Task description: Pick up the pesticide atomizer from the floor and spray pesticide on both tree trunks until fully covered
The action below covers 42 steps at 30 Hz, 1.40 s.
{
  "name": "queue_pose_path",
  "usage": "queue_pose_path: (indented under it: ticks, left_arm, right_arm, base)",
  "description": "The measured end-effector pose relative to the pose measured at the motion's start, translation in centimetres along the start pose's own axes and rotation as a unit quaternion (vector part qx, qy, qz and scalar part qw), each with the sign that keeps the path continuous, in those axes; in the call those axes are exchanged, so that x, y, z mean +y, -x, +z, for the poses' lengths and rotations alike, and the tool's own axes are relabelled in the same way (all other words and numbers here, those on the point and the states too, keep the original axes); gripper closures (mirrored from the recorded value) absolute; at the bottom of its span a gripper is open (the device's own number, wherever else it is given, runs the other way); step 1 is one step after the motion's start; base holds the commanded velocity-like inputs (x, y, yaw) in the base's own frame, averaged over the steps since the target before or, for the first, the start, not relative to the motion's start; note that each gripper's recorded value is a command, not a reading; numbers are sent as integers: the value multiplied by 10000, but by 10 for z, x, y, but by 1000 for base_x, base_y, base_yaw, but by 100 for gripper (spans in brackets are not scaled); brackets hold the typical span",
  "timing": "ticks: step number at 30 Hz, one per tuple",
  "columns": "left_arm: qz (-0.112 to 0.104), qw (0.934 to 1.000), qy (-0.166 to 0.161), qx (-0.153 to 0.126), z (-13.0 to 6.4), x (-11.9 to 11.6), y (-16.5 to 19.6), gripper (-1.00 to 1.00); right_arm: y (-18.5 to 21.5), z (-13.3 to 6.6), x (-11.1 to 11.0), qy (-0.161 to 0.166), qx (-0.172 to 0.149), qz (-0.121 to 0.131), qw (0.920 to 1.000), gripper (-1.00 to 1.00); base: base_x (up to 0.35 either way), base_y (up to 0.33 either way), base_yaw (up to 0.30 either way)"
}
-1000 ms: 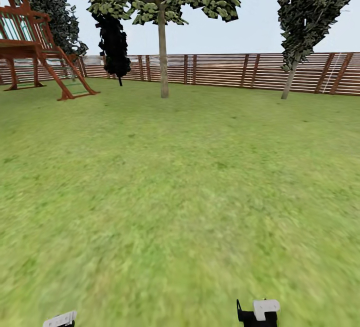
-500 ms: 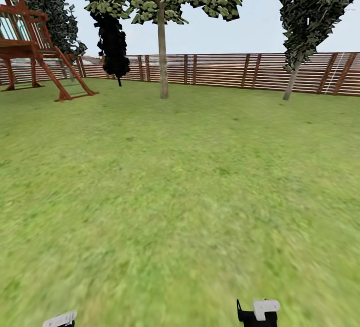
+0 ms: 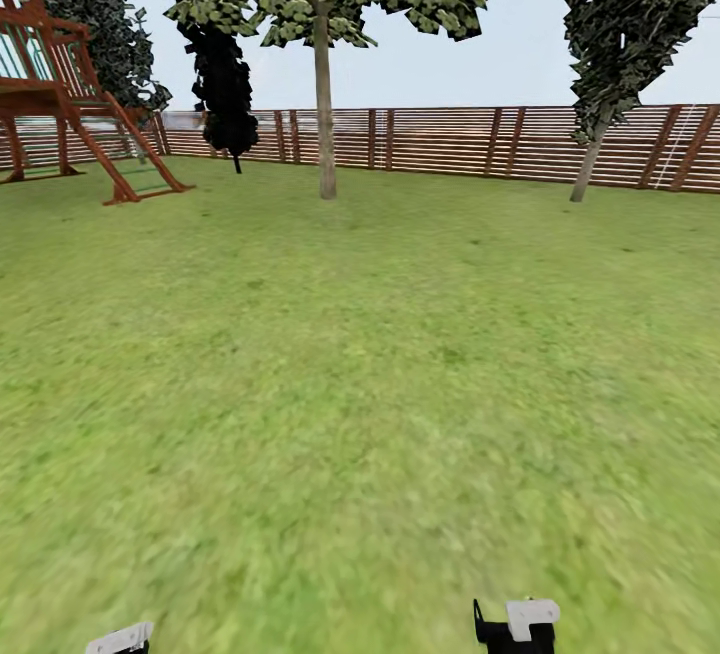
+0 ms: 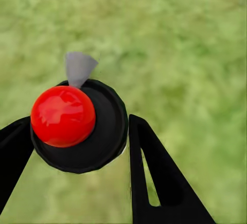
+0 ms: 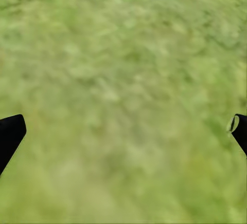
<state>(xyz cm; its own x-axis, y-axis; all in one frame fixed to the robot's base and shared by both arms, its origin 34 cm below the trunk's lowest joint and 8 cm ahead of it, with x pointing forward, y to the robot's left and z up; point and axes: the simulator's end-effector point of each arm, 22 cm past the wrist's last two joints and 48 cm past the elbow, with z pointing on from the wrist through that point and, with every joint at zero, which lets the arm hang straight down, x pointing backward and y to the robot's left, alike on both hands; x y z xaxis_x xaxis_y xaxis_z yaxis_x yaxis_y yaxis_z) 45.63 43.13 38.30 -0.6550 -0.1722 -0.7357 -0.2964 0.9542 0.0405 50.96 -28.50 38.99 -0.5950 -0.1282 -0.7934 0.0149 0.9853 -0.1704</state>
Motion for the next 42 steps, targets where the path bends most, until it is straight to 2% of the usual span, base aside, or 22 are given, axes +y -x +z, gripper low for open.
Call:
queue_pose_path:
  ticks: [42]
  left_arm:
    - [-4, 10000, -8, 8, 0, -1, -1, 100]
  right_arm:
    - [0, 0, 0, 3, 0, 1, 10000, -100]
  base:
    - [338, 0, 0]
